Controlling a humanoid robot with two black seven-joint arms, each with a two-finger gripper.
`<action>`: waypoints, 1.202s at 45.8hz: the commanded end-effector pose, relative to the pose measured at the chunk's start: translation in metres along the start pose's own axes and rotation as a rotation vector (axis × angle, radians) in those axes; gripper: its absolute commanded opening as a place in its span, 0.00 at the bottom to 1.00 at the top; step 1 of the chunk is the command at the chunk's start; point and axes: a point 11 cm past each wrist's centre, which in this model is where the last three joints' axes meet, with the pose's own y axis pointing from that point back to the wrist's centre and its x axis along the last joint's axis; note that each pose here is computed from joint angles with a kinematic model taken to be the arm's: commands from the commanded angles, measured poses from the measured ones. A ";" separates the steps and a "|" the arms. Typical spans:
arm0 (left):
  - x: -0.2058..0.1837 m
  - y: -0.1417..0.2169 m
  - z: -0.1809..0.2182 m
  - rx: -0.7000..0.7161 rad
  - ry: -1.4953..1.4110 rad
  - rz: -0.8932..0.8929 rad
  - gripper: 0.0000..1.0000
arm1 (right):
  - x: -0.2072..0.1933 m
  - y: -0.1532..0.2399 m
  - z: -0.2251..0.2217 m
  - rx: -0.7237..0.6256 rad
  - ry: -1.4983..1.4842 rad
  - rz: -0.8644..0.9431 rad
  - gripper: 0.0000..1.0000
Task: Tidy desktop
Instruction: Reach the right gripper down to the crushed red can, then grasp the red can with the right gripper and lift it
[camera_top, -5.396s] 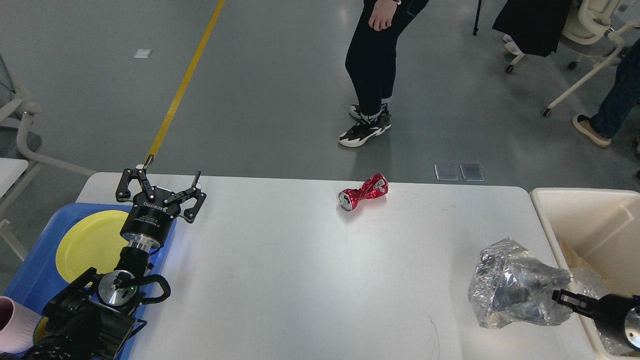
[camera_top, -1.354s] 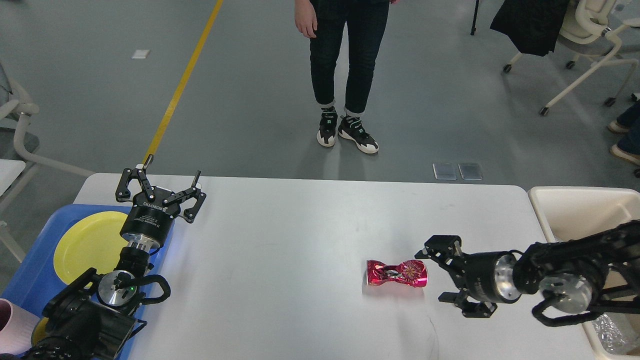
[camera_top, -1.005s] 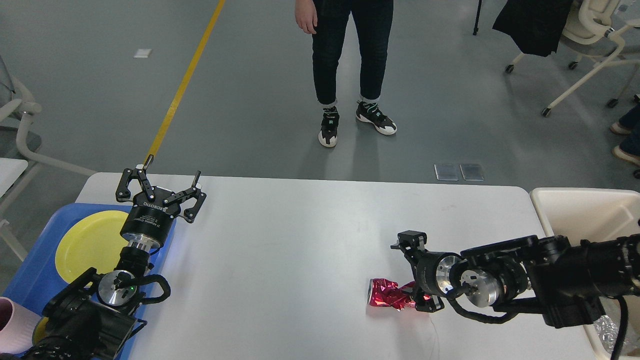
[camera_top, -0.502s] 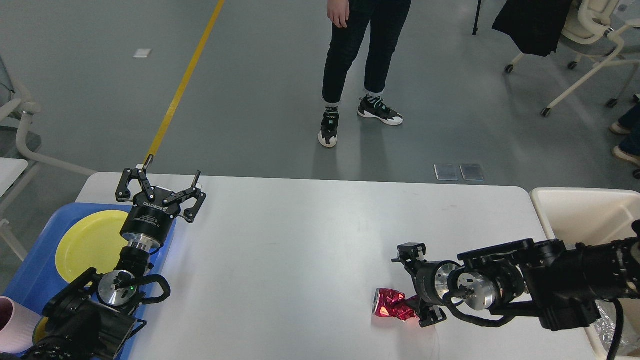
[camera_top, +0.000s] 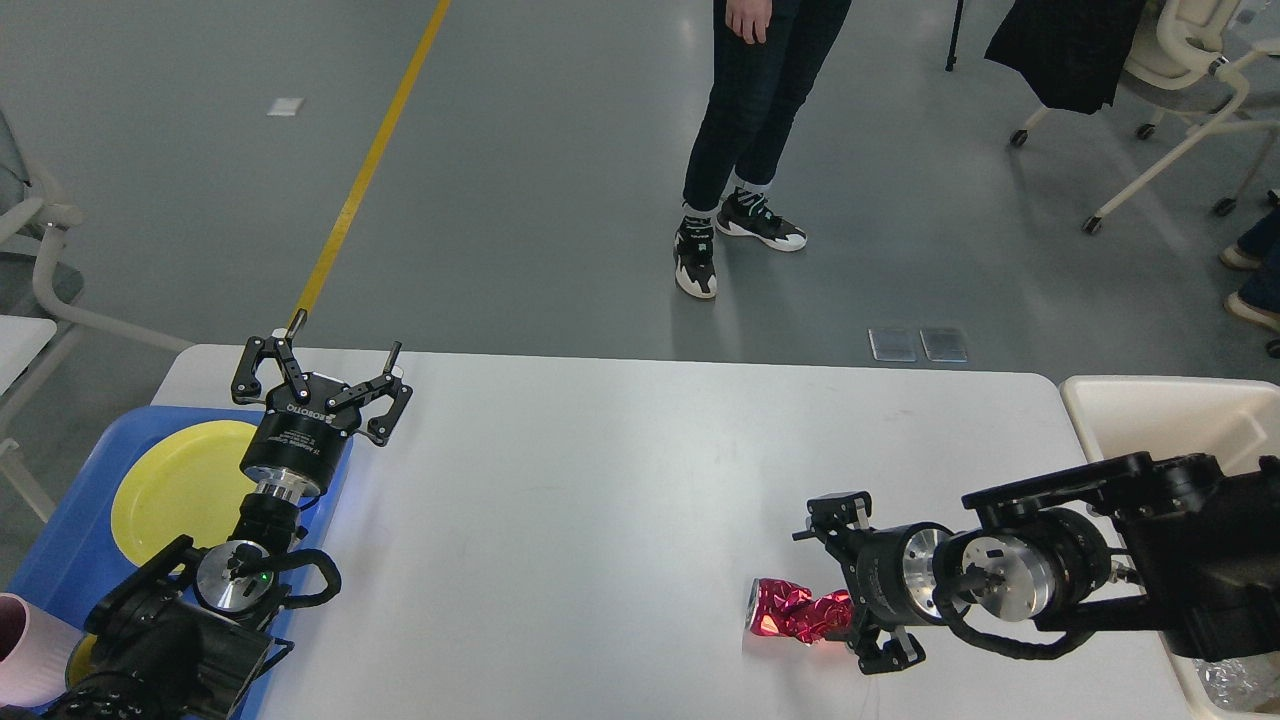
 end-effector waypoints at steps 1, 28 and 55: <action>0.000 0.000 0.000 -0.001 0.000 0.001 1.00 | -0.021 -0.005 0.019 -0.061 0.028 -0.006 1.00; 0.000 0.000 0.000 0.000 0.000 0.000 1.00 | 0.018 -0.063 0.013 -0.013 -0.043 0.206 1.00; 0.000 0.000 0.000 -0.001 0.001 0.000 1.00 | -0.001 -0.063 0.014 -0.016 -0.036 0.189 0.00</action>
